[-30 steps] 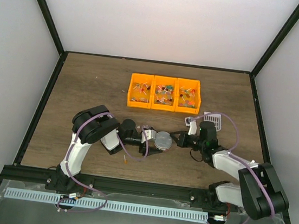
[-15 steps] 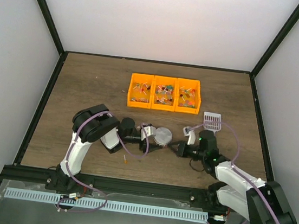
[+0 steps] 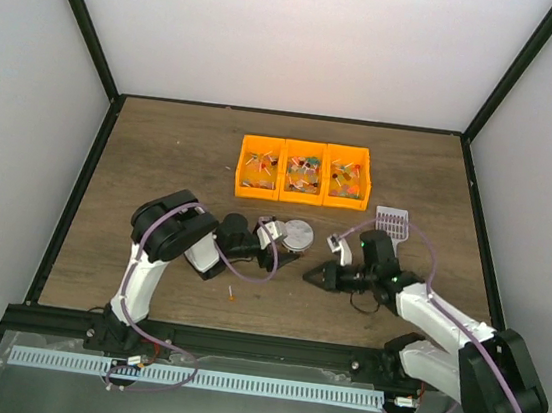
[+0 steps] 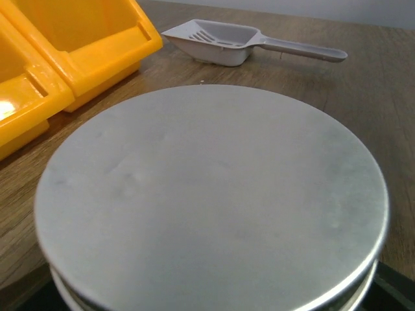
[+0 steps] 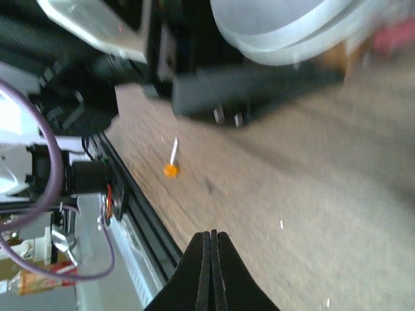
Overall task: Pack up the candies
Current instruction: Screw the bottle lid onto the packing bottle, then reset both arms
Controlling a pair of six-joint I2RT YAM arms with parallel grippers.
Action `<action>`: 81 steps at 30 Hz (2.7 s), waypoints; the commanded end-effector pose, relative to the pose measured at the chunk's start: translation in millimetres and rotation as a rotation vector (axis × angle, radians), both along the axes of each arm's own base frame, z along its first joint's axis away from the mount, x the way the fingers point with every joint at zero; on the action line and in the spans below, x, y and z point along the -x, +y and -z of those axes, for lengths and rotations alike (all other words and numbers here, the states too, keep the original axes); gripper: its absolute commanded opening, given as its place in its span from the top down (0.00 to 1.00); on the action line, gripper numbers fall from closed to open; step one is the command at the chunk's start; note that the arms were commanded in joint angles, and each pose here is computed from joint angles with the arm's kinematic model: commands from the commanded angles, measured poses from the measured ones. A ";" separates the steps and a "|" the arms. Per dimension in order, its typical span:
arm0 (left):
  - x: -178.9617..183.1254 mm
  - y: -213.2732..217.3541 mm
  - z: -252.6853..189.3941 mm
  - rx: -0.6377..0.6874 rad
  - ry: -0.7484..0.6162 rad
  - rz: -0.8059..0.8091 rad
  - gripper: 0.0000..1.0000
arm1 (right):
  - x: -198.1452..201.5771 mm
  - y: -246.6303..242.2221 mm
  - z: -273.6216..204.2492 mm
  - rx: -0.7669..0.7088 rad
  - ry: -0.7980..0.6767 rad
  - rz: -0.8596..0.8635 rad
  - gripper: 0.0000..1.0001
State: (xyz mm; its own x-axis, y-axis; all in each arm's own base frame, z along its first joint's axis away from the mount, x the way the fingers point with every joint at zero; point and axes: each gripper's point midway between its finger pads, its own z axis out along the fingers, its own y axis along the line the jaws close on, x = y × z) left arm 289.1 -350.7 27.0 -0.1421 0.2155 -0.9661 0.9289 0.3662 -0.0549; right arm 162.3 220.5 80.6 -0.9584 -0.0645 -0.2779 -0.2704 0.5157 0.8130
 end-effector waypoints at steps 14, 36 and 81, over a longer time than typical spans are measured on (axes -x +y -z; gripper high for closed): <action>33.7 62.2 12.1 -0.268 0.159 -0.134 0.00 | -139.5 -42.7 -68.2 0.198 -0.337 0.289 0.90; -62.7 176.9 -127.5 0.005 0.146 -0.790 0.00 | -215.9 -233.2 -77.2 0.636 -0.931 0.960 0.00; -102.5 368.0 -106.5 0.047 -0.136 -1.255 0.00 | -210.1 -229.1 -69.1 0.591 -1.121 1.020 0.00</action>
